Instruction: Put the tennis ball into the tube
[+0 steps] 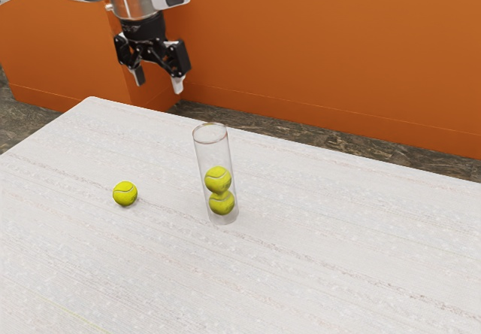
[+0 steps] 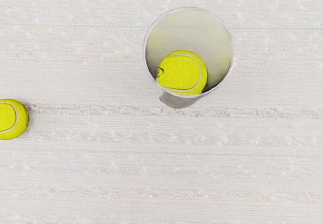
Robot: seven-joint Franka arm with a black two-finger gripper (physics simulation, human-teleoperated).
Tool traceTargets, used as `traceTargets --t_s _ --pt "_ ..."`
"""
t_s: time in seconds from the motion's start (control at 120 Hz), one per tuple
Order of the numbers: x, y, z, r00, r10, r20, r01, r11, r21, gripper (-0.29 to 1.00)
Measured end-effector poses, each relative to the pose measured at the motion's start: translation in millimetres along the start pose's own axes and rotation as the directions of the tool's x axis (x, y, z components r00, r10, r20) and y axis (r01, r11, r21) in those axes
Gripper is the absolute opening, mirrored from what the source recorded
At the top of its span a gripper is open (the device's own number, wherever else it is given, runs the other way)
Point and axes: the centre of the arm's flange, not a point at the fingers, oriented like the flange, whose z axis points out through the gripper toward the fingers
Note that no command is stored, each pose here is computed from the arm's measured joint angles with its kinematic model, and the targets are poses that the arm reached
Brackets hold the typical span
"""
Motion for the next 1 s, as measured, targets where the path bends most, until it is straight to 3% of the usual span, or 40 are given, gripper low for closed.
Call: traceTargets --t_s 0.192,0.325,0.55,0.725,1.0 --pt "-6 -22 4 0.999 -0.043 0.012 0.043 0.999 0.004 0.7" --pt "-71 -42 9 0.996 -0.089 0.032 0.088 0.996 0.032 0.7" --pt "-130 -67 115 0.987 -0.148 0.068 0.145 0.989 0.039 0.7" --pt "-124 -91 173 0.982 -0.187 0.033 0.186 0.982 0.029 0.7" --pt "-76 -146 246 0.993 -0.107 -0.051 0.108 0.994 0.016 0.7"
